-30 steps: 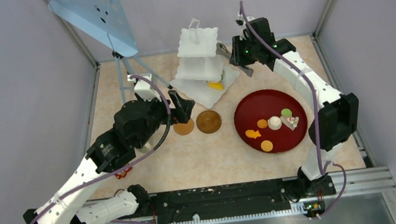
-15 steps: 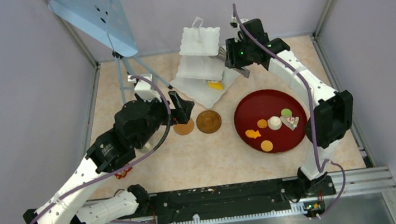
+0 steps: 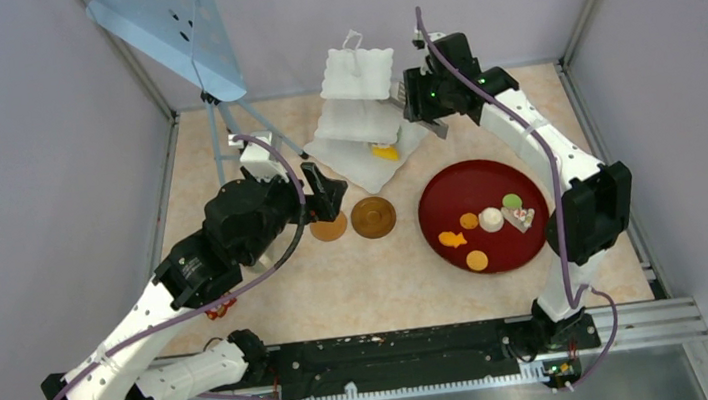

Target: Serve the afternoon tea

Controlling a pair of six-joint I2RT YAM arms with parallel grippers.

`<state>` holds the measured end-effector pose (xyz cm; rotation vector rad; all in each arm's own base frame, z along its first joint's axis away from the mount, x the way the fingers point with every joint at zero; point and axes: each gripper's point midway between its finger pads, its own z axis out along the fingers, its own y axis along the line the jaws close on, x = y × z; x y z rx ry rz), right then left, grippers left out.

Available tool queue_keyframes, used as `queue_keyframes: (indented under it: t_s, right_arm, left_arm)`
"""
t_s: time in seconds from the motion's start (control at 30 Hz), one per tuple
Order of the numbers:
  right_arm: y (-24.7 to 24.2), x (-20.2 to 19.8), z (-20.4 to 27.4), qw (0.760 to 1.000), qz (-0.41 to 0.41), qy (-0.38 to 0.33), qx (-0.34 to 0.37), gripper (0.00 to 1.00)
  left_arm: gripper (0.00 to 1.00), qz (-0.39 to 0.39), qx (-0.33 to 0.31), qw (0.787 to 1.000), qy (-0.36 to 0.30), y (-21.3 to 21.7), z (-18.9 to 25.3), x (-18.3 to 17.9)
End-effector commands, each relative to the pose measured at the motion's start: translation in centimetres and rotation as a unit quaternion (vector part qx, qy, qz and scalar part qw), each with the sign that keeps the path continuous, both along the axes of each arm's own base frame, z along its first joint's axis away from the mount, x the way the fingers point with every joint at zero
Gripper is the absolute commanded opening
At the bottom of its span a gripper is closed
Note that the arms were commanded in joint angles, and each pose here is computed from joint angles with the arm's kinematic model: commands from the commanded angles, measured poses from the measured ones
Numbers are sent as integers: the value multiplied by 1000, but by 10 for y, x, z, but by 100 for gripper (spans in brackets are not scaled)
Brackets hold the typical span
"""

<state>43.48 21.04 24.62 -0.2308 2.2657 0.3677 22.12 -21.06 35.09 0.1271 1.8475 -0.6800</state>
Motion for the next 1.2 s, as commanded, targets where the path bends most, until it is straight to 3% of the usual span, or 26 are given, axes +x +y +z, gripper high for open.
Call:
queue_keyframes:
  t_s: [0.0, 0.63, 0.93, 1.17]
  right_arm:
    - [6, 6, 41, 998, 6, -65, 16, 51]
    - [19, 29, 29, 997, -3, -71, 9, 44]
    - [19, 29, 36, 997, -8, -73, 13, 29]
    - [21, 12, 53, 997, -3, -76, 18, 25]
  left_arm:
    - [99, -4, -24, 999, -26, 3, 25, -3]
    - [99, 4, -24, 999, -26, 10, 26, -5]
    - [99, 7, -25, 999, -25, 12, 24, -6]
    - [99, 7, -26, 999, -25, 13, 24, -7]
